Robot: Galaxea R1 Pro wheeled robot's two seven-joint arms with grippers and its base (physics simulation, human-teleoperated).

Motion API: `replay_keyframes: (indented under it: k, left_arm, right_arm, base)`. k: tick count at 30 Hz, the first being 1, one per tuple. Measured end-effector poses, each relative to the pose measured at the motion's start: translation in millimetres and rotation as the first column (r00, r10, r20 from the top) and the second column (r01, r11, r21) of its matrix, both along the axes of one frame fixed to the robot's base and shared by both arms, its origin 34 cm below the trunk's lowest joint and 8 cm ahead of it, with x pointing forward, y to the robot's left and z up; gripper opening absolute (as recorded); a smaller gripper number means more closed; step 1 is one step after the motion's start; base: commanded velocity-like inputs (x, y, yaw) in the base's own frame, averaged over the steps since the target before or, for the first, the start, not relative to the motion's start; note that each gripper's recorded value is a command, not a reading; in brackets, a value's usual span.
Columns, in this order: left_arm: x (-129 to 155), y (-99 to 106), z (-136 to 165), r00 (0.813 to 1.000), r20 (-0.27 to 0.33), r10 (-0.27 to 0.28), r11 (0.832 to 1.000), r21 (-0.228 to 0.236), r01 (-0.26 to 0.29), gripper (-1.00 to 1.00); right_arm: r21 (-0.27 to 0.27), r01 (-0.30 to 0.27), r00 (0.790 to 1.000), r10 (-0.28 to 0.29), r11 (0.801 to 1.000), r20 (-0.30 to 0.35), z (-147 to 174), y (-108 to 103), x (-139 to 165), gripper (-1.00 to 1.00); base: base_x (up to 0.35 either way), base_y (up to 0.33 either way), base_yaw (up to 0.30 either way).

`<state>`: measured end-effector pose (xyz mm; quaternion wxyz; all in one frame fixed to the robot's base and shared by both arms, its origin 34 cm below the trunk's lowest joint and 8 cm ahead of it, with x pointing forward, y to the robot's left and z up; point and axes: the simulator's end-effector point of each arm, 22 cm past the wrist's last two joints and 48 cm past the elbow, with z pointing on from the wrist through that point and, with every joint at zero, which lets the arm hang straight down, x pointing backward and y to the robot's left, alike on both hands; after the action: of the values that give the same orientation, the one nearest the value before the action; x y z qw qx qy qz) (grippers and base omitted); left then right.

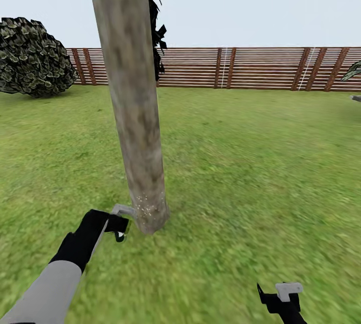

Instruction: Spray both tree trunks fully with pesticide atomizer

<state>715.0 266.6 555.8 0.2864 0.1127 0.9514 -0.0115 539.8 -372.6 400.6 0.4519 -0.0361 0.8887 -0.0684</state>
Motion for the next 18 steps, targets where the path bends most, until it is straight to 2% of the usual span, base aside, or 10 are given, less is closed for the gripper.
replay_keyframes:
  k: [2,3,4,5,8,10,12,15,18]
  left_arm:
    - [-0.3,34.7,7.0,1.000,-0.001,0.009,1.000,0.024,-0.009,-1.00]
    - [-1.2,45.0,8.5,1.000,-0.003,0.013,1.000,0.026,-0.013,-1.00]
    - [-4.1,64.6,15.1,1.000,-0.011,0.007,1.000,0.001,-0.007,-1.00]
    - [-1.5,67.9,21.3,1.000,0.001,0.001,1.000,0.013,-0.001,-1.00]
    - [2.2,52.0,34.0,1.000,0.002,0.005,1.000,-0.015,-0.005,-1.00]
    - [7.2,36.0,55.3,1.000,0.005,0.018,0.999,-0.035,-0.018,-1.00]
    - [13.2,29.7,77.6,0.999,0.029,0.027,0.999,-0.040,-0.026,-1.00]
    - [18.8,36.3,94.6,0.998,0.050,0.040,0.999,-0.027,-0.038,-1.00]
    - [20.6,44.1,98.1,0.997,0.053,0.049,0.999,-0.018,-0.049,-1.00]
  right_arm:
    - [0.000,0.000,1.000,0.000,1.000,-0.001,-0.2,0.1,-0.3,1.00]
    - [0.000,0.000,1.000,0.000,1.000,0.000,-0.1,0.0,0.0,1.00]
    - [0.000,0.000,1.000,0.000,1.000,-0.001,-0.3,0.0,-0.4,1.00]
    - [0.000,0.000,1.000,0.000,1.000,0.000,0.0,0.0,0.0,1.00]
    - [0.000,0.000,1.000,0.000,1.000,-0.001,-0.2,-0.1,-0.3,1.00]
    - [0.000,0.000,1.000,0.000,1.000,-0.001,-0.2,-0.1,-0.5,1.00]
    - [0.000,0.000,1.000,0.000,1.000,-0.001,-0.3,-0.1,-0.6,1.00]
    - [0.000,0.000,1.000,0.000,1.000,-0.001,-0.3,0.0,-0.5,1.00]
    - [0.000,0.000,1.000,0.000,1.000,-0.001,-0.2,0.0,-0.2,1.00]
  base:
    - [0.000,0.000,0.000]
    - [0.000,0.000,0.000]
    - [0.000,0.000,0.000]
    - [0.000,0.000,0.000]
    - [0.000,0.000,0.000]
    - [0.000,0.000,0.000]
    - [0.000,0.000,0.000]
    - [0.000,0.000,0.000]
    - [0.000,0.000,0.000]
